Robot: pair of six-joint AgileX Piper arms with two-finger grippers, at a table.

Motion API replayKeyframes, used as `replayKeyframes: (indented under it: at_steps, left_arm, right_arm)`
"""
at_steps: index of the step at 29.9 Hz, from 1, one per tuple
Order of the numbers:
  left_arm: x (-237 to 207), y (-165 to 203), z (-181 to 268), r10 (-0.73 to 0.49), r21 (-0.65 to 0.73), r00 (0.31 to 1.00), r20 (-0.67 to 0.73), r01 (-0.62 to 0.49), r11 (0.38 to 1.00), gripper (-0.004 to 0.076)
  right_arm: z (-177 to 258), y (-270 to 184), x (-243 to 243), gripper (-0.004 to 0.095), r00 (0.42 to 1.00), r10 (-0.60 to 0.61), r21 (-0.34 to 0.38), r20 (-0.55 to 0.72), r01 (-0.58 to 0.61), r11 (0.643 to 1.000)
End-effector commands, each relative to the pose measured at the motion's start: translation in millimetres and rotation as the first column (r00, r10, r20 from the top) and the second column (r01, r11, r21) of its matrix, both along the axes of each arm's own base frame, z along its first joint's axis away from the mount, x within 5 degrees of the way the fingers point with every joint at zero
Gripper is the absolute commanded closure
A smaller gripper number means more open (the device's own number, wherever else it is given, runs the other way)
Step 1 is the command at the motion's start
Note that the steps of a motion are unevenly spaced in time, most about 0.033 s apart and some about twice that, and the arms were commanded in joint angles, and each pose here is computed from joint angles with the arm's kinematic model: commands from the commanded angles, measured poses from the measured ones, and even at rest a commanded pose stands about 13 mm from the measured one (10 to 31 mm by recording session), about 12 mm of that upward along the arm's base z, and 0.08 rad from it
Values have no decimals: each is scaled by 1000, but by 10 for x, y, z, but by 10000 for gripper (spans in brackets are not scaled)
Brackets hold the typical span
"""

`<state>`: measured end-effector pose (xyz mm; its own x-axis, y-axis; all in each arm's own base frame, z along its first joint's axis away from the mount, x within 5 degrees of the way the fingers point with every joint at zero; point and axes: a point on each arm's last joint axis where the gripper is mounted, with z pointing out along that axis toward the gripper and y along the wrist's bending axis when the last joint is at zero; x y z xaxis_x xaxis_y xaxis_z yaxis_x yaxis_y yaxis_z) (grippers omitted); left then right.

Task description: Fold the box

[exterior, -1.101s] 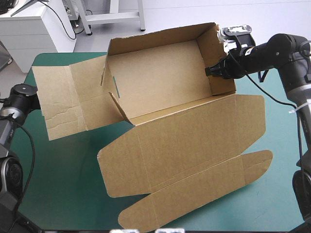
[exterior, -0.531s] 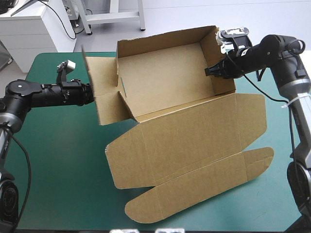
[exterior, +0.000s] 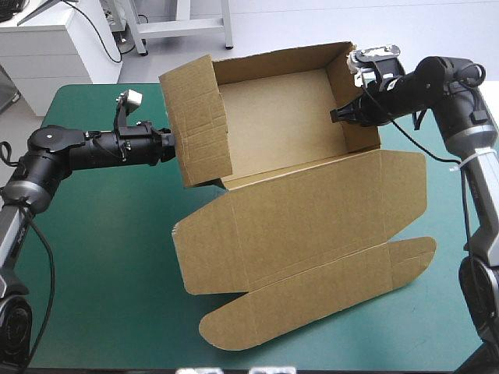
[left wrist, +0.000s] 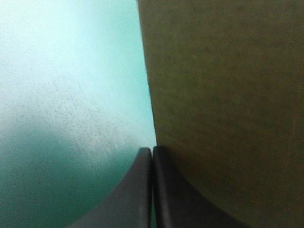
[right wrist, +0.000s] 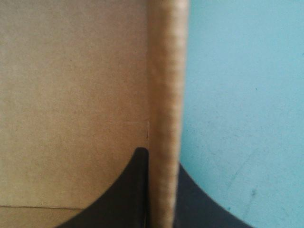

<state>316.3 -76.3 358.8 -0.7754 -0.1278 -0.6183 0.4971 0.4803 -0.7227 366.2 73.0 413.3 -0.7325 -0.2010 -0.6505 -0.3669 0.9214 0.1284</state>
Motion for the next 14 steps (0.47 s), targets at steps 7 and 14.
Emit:
replayKeyframes:
  at_steps: [7, 14]
  left_arm:
    - [-119, -55, 537, -23, -133, 991, 134, 41, 990, 731]
    - [-117, -55, 507, -28, -104, 993, 118, 41, 994, 731]
  right_arm:
    - [269, -99, -142, 927, 995, -43, -42, 90, 47, 998]
    - [269, -108, -138, 927, 994, -48, -51, 95, 53, 997]
